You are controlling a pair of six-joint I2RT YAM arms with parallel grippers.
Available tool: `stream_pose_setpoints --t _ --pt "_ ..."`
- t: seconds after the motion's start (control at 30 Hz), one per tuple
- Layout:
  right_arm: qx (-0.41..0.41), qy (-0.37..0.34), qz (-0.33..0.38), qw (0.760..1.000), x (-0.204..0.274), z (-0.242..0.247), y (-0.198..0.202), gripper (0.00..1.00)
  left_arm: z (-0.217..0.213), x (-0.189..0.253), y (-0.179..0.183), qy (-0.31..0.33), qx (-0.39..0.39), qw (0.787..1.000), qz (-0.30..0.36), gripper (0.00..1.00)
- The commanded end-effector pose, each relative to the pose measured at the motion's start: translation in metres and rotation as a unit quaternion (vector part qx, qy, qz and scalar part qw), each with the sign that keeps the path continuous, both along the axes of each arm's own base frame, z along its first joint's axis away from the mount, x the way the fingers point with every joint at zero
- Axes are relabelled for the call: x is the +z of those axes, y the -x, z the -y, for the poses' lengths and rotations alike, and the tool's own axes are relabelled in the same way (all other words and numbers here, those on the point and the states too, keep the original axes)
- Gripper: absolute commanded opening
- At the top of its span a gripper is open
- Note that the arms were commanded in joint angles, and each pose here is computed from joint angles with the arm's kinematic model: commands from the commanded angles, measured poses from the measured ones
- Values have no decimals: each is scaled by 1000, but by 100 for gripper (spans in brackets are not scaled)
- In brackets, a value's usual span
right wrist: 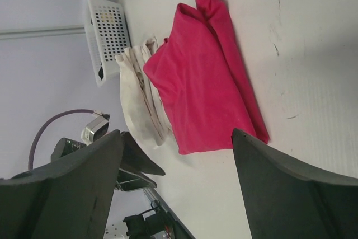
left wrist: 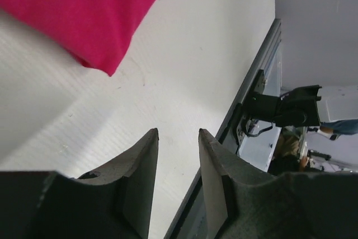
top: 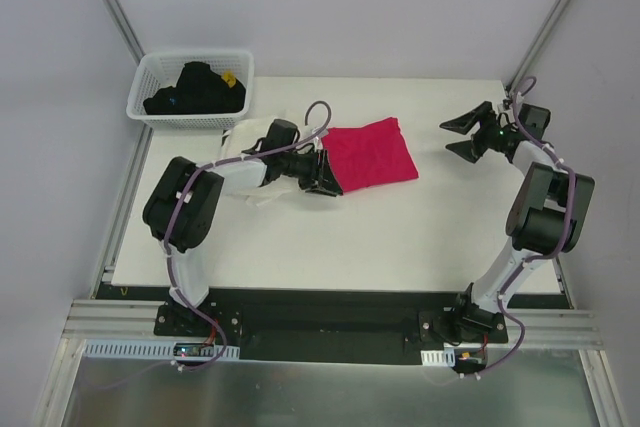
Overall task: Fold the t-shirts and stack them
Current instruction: Put the neatly folded tshirt into the corner of the board with both arms
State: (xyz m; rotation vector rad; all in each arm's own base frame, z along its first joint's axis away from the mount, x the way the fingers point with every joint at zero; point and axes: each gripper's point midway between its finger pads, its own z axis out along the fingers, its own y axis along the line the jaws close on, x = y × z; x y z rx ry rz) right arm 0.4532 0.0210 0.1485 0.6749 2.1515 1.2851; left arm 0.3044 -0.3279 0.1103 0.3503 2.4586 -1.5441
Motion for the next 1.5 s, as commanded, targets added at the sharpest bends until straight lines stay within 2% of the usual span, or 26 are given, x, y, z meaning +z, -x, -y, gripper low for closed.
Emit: stream_pose_setpoints --t 0.0,0.07,0.1,0.2,0.23,0.33,0.4,0.43,0.47,0.63,0.9,1.2,1.47 --pt "14 27 -8 999 -7 -1 13 81 5 12 -33 29 76 996 38 35" --pt "5 41 -8 999 -9 4 13 81 -3 7 -39 -10 113 993 39 36" --pt "4 46 -3 999 -7 5 12 81 -16 -8 -46 -66 159 985 34 37" --pt "2 56 -1 998 -7 8 9 82 -28 -3 -55 -128 207 967 80 39" --pt "4 56 2 998 -5 9 6 82 -36 -3 -63 -156 235 955 94 41" --pt "7 55 -3 998 -8 10 3 82 -32 -6 -69 -193 255 942 100 48" --pt "8 56 -2 998 -7 10 3 83 -25 -16 -64 -213 252 939 93 62" --pt "7 55 -3 998 -8 9 3 83 -23 -14 -66 -220 258 936 98 90" --pt "7 55 -4 998 -8 10 4 83 -20 -16 -65 -220 255 936 97 98" --pt "9 54 -1 998 -7 10 4 83 -6 -31 -66 -225 252 938 75 98" --pt "5 50 5 999 -4 13 1 83 9 -72 -64 -224 272 936 -11 99" --pt "10 38 -4 999 -13 12 0 83 31 -81 -81 -203 274 940 -28 99" --pt "-5 40 1 999 -6 23 1 83 36 -91 -80 -189 280 940 -48 99"
